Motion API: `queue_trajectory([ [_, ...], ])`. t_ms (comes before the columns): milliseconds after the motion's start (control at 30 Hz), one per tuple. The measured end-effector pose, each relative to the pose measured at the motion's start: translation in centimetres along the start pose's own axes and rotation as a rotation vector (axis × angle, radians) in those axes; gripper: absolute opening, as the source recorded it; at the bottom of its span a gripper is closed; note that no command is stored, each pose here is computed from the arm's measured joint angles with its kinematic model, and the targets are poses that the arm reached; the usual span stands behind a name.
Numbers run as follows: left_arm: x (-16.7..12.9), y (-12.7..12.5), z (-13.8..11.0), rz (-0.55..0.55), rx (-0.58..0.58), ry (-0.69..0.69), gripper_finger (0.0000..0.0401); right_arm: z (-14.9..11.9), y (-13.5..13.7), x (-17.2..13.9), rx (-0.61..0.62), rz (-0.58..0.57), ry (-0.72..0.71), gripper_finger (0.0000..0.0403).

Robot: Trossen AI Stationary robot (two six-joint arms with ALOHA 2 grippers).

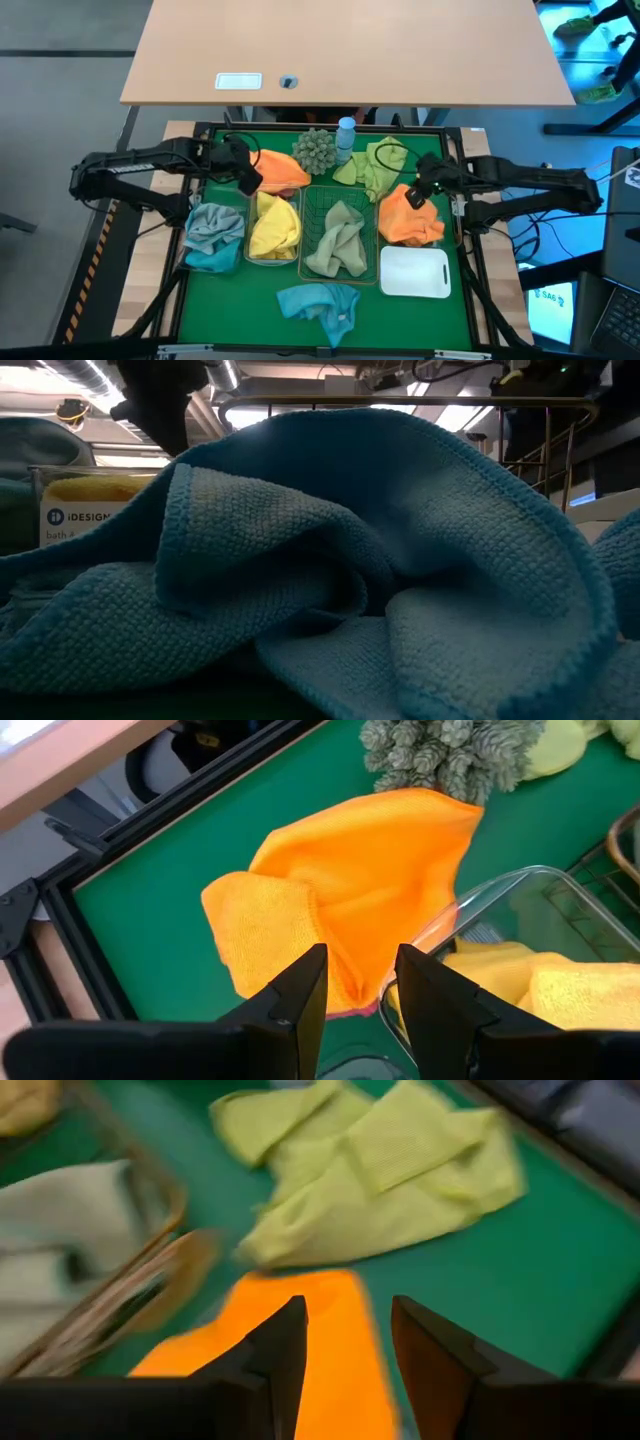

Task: Sort microfiber towel by color & place in baskets
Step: Put the top right orange microfiber cloth into the right transparent bin

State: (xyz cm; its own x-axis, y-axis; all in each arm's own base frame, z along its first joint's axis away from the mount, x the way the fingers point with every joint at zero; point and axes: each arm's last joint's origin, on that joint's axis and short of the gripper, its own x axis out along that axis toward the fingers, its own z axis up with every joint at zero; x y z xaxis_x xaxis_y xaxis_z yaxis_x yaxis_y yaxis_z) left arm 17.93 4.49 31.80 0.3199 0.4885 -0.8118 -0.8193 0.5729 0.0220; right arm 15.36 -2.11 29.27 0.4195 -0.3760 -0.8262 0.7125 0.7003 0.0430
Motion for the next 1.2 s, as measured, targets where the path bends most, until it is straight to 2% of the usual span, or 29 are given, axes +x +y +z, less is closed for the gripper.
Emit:
queue_trajectory([
  [133, 0.6, -0.4, 0.1, 0.026, 0.014, 0.011, 0.0116, 0.2, 0.2, 0.6, -0.013, -0.073, -0.016, 0.0147],
  [533, 1.0, -0.8, 0.1, 0.032, 0.021, 0.019, 0.0116, 0.0, 1.3, 3.7, -0.105, -0.228, 0.138, 0.0147],
  [767, 1.0, -0.8, 0.1, 0.031, 0.021, 0.019, 0.0116, 0.0, 2.2, 5.6, -0.141, -0.275, 0.213, 0.0147],
  [867, 1.0, -0.8, 0.1, 0.031, 0.021, 0.019, 0.0116, -0.2, 2.5, 6.0, -0.155, -0.234, 0.276, 0.0147],
  [1067, 1.0, -0.8, 0.1, 0.031, 0.021, 0.019, 0.0116, -0.7, 2.9, 6.0, -0.126, -0.080, 0.425, 0.0147],
  [1200, 1.0, -0.8, 0.1, 0.031, 0.021, 0.019, 0.0116, -1.2, 2.9, 5.9, -0.117, -0.034, 0.507, 0.0147],
])
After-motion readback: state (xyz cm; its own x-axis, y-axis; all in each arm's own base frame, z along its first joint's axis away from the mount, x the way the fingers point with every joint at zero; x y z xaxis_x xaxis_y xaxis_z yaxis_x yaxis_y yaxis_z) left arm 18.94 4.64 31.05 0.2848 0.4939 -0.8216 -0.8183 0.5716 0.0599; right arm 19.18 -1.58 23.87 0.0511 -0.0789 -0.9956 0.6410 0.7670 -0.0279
